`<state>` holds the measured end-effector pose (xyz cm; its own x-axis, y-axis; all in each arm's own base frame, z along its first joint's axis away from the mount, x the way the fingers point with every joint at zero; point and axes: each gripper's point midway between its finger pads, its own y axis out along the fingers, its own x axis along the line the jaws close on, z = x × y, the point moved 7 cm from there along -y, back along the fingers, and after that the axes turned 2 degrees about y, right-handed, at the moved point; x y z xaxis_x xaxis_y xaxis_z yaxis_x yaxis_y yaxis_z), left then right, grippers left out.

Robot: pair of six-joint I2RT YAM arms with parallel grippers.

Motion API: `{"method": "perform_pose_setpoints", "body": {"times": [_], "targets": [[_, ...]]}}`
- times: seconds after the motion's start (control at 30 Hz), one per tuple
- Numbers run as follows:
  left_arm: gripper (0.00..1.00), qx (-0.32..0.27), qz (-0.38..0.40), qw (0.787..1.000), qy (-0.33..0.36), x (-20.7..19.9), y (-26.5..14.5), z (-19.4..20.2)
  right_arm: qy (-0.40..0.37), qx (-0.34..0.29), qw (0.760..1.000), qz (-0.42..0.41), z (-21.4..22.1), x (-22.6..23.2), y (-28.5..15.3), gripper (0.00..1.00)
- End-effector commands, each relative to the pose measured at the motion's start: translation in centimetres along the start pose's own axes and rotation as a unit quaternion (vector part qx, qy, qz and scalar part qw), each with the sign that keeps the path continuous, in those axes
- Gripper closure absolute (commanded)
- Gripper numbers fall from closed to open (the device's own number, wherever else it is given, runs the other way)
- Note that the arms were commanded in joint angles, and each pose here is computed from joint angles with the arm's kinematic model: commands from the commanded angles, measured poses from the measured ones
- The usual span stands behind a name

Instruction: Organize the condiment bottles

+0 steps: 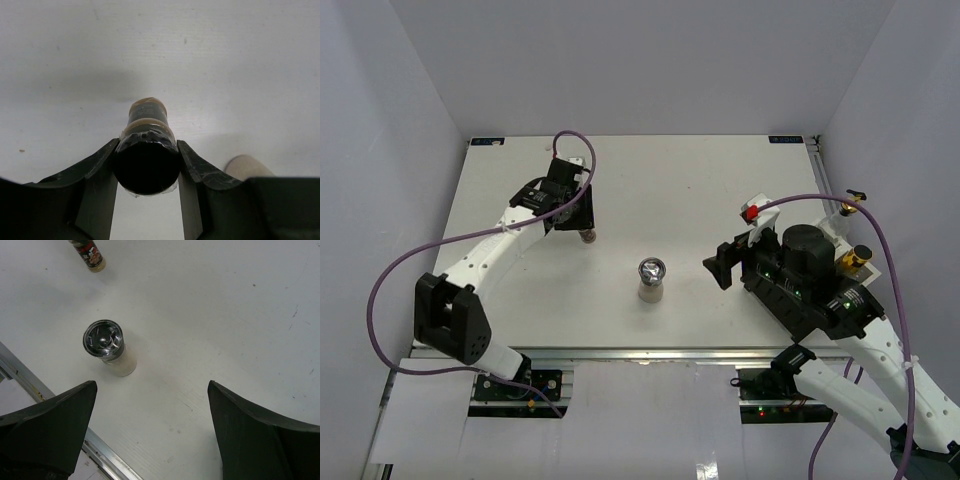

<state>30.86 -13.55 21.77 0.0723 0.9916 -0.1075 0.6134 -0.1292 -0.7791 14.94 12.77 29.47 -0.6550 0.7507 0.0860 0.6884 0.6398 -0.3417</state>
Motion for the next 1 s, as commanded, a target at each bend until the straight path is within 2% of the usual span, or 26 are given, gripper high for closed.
{"method": "perform_pose_setpoints", "body": {"times": [0.0,0.27,0.77,0.97], "targets": [[1.0,-0.018,0.005,1.0,-0.012,-1.3,-3.1,2.2,0.014,-0.006,1.0,-0.008,0.3,0.3,0.0,0.02],[1.0,-0.007,-0.017,1.0,-0.01,-1.8,-3.7,6.3,0.028,-0.004,0.999,-0.023,0.3,0.7,0.1,0.01],[1.0,0.0,0.007,1.0,-0.019,-3.0,-2.4,8.4,0.037,-0.003,0.999,-0.02,0.7,0.7,0.1,0.01],[1.0,0.01,-0.009,1.0,-0.017,-2.9,-1.6,9.3,0.039,0.0,0.999,-0.024,0.9,0.8,0.2,0.01]]}}
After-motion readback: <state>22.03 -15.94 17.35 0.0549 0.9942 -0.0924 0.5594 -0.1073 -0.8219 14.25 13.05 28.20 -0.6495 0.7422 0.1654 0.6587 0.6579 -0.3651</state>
